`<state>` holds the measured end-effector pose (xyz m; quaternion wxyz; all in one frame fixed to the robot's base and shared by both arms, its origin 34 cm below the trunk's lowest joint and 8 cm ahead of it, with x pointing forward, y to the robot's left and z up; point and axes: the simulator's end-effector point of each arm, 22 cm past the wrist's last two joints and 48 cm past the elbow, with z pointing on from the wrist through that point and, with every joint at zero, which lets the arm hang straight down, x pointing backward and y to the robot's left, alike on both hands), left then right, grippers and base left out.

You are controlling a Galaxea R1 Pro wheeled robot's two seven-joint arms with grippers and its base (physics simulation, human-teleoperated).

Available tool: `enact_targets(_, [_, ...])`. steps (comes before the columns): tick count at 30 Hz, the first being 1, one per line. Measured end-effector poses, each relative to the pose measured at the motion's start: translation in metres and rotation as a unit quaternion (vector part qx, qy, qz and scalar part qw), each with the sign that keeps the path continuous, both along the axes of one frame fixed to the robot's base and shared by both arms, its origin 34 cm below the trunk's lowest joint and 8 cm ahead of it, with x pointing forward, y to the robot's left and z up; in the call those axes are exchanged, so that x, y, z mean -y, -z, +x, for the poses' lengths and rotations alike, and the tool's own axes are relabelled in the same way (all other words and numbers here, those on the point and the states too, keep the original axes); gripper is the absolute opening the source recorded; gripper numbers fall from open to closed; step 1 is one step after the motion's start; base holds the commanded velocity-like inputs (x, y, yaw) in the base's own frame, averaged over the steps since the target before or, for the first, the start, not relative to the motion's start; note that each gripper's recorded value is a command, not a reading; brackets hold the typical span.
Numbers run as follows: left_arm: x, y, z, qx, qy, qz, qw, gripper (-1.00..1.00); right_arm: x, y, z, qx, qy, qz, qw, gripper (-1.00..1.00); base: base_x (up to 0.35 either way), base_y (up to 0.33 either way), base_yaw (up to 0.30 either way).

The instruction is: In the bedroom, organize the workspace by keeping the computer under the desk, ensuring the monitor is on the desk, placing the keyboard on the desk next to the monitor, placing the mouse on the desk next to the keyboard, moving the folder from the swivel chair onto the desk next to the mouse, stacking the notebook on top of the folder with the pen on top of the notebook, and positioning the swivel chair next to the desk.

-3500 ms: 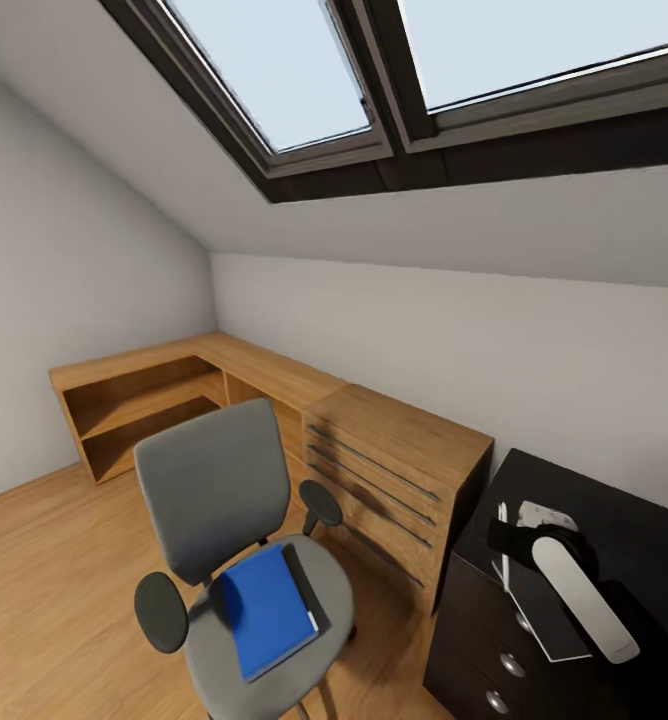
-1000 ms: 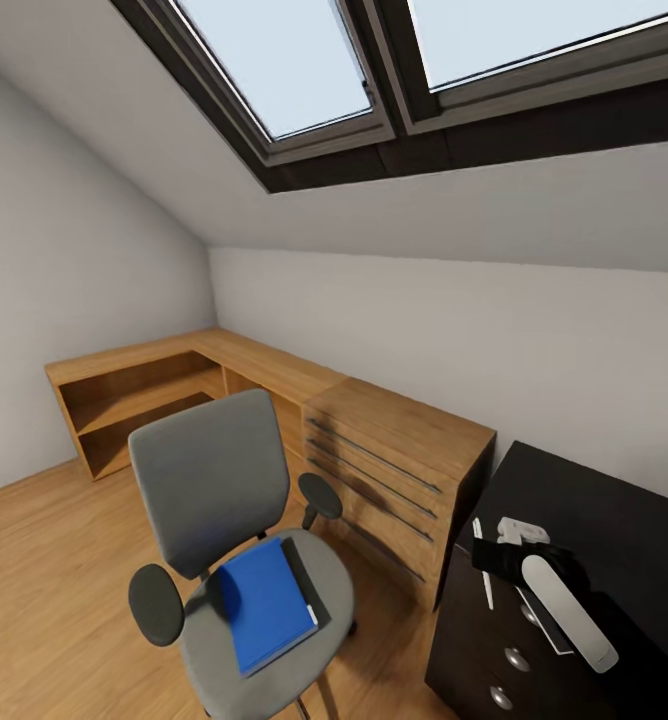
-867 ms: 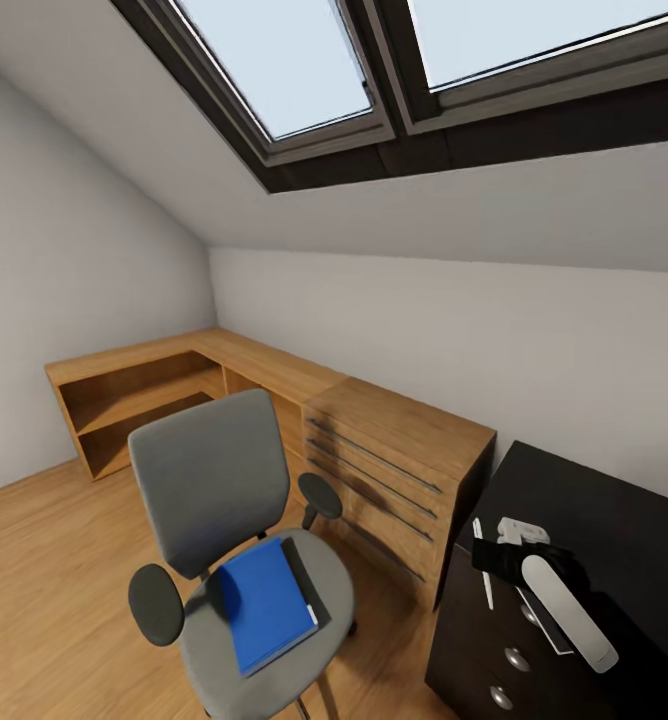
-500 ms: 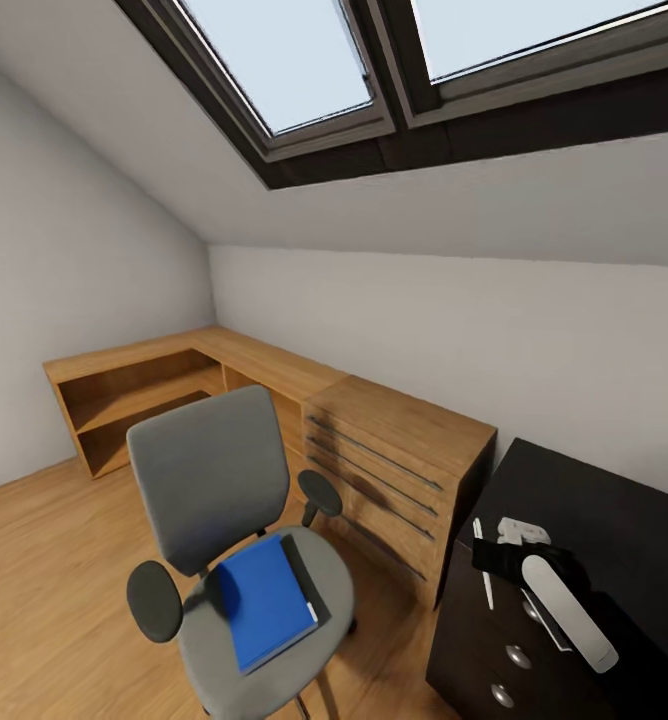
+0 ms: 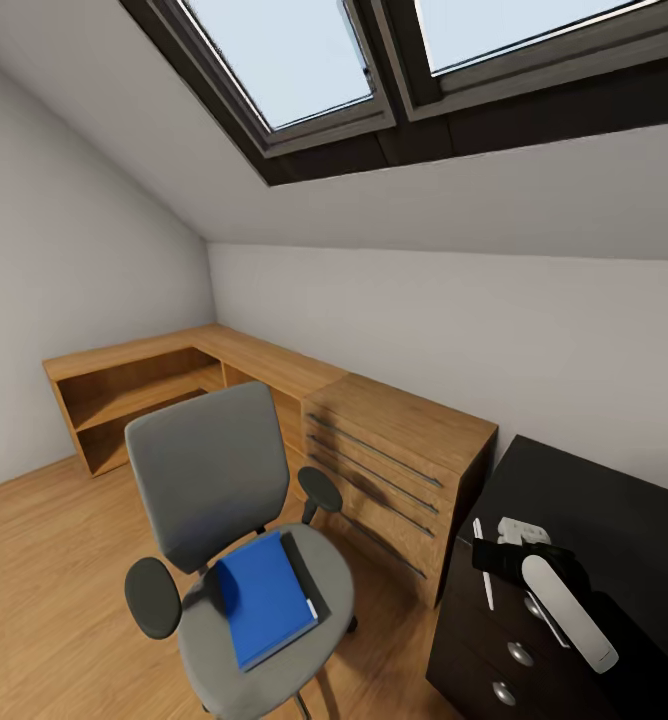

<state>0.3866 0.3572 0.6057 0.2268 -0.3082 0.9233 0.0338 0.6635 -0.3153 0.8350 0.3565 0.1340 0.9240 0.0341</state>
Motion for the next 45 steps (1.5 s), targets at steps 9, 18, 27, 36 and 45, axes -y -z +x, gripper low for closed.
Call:
enact_targets(9, [0.0, 0.0, 0.0, 0.0, 0.001, 0.0, 1.0, 1.0, 0.003, -0.008, 0.006, 0.018, 0.01, 0.004, 0.9998, -1.0, 0.0, 0.0, -0.001])
enact_targets(18, [0.001, -0.001, 0.002, 0.003, 0.001, 0.0, 1.0, 1.0, 0.038, -0.048, 0.02, 0.068, 0.06, 0.022, 0.9956, -1.0, 0.0, 0.0, -0.162])
enact_targets(27, [0.001, -0.003, 0.004, 0.007, 0.001, 0.0, 1.0, 1.0, 0.081, -0.065, 0.021, 0.088, 0.116, 0.039, 0.9886, -1.0, 0.0, 0.0, -0.251])
enact_targets(36, [0.001, -0.005, 0.005, 0.01, 0.001, 0.0, 1.0, 1.0, 0.133, -0.071, 0.013, 0.092, 0.167, 0.035, 0.9811, -1.0, 0.0, 0.0, -0.266])
enact_targets(45, [0.001, -0.005, 0.006, 0.011, 0.001, 0.0, 0.9999, 1.0, 0.17, -0.074, 0.005, 0.093, 0.199, 0.026, 0.9753, -1.0, 0.0, 0.0, -0.238])
